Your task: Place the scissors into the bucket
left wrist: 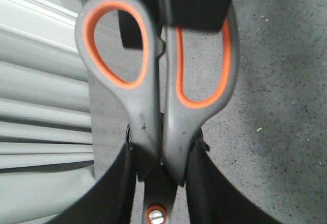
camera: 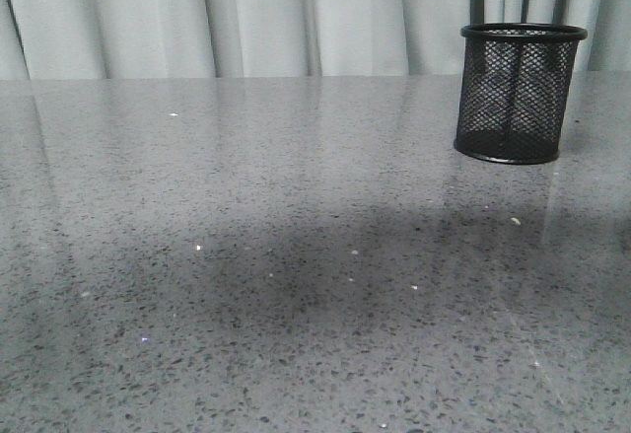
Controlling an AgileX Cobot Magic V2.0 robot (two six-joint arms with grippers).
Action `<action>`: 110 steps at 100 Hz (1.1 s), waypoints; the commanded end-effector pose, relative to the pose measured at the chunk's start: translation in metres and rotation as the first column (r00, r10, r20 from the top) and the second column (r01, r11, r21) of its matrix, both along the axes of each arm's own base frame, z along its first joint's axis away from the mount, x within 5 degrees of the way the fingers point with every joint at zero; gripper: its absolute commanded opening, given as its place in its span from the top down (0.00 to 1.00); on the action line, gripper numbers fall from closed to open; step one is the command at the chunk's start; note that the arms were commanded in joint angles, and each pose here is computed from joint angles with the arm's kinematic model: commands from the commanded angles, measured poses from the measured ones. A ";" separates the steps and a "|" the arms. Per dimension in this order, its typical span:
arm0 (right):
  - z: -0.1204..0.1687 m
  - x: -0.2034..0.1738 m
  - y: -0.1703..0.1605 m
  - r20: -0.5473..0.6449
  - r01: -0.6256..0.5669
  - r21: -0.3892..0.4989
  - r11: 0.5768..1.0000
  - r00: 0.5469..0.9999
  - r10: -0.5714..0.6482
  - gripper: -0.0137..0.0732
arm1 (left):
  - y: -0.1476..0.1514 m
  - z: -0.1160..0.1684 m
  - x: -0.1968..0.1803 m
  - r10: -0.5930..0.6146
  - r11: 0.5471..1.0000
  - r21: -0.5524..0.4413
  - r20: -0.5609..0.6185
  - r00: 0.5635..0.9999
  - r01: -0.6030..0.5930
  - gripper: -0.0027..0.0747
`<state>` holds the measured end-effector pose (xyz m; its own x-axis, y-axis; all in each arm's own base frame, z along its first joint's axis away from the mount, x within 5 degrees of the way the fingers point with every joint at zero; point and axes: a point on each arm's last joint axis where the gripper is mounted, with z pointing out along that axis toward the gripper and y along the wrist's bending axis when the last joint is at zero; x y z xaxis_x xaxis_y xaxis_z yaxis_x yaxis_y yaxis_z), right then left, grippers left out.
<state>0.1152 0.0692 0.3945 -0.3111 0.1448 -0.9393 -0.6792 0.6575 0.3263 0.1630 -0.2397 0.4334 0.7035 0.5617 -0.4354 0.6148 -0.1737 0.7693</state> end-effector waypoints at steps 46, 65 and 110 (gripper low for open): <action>0.012 0.037 0.010 -0.064 -0.119 0.166 0.979 0.989 0.131 0.92 | 0.014 0.039 -0.015 0.035 0.979 -0.204 0.074 0.997 -0.019 0.93; 0.028 0.043 0.004 0.009 -0.034 0.012 0.999 0.999 0.034 0.92 | 0.046 0.075 -0.035 0.111 0.894 -0.437 0.016 0.994 -0.093 0.51; 0.088 0.106 -0.030 -0.291 0.086 -0.469 0.879 0.925 -0.245 0.92 | 0.157 0.110 -0.127 0.017 0.776 -0.611 -0.233 0.972 -0.160 0.96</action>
